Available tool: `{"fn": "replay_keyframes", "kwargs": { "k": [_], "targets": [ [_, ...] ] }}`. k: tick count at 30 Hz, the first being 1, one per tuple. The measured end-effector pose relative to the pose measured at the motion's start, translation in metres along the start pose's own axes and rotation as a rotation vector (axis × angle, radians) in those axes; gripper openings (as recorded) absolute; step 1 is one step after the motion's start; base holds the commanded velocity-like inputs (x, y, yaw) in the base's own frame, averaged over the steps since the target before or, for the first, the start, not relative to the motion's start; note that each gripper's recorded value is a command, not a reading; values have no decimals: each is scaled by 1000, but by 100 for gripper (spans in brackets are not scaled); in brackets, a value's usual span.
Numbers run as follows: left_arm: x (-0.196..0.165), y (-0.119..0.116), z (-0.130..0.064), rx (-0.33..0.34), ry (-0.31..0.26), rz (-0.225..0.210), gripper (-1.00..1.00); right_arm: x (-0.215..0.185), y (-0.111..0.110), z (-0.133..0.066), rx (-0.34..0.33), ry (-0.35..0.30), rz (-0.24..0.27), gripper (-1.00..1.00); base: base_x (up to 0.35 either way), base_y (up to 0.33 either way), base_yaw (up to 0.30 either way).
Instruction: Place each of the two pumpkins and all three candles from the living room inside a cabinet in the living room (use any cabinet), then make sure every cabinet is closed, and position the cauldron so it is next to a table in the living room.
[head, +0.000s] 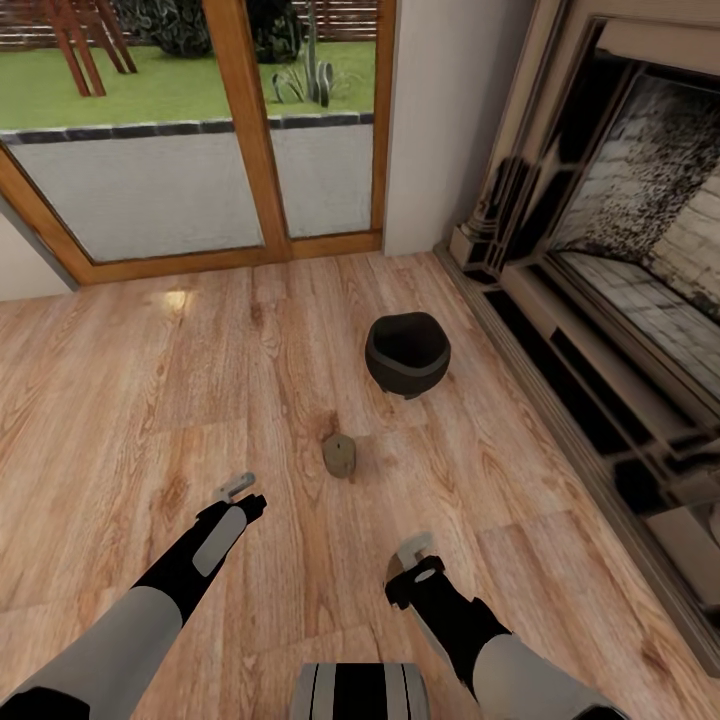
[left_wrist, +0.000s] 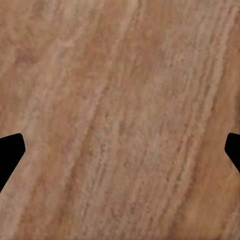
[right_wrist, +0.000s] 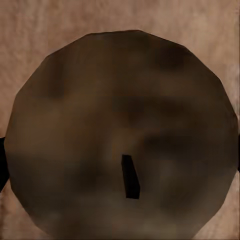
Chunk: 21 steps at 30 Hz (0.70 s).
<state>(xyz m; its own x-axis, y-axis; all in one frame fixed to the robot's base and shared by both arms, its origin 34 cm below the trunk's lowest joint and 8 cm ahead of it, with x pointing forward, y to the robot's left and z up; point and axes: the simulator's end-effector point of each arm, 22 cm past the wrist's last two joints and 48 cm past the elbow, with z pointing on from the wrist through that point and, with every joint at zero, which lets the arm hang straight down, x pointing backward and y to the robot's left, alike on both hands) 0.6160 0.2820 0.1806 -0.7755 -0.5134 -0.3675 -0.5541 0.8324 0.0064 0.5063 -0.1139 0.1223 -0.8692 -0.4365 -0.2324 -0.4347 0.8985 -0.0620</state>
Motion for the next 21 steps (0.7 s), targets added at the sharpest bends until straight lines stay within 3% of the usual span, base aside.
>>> {"fn": "replay_keyframes", "kwargs": {
  "k": [8, 13, 14, 15, 21],
  "targets": [
    [0, 0, 0, 0, 0, 1, 100, -64, -14, -28, 19, -45, 25, -100, 0, 0, 0],
    [0, 1, 0, -2, -1, 2, 100, -111, -29, -54, 38, -117, 50, -100, 0, 0, 0],
    [0, 1, 0, -2, 0, 3, 100, -126, -41, -64, 46, -140, 91, -100, 0, 0, 0],
    [-1, 1, 0, -2, -1, 3, 100, -137, -50, -71, 63, -163, 98, -100, 0, 0, 0],
    [-14, -7, -5, 21, -23, -9, 100, -142, -58, -76, 66, -173, 128, -100, 0, 0, 0]
  ]
}}
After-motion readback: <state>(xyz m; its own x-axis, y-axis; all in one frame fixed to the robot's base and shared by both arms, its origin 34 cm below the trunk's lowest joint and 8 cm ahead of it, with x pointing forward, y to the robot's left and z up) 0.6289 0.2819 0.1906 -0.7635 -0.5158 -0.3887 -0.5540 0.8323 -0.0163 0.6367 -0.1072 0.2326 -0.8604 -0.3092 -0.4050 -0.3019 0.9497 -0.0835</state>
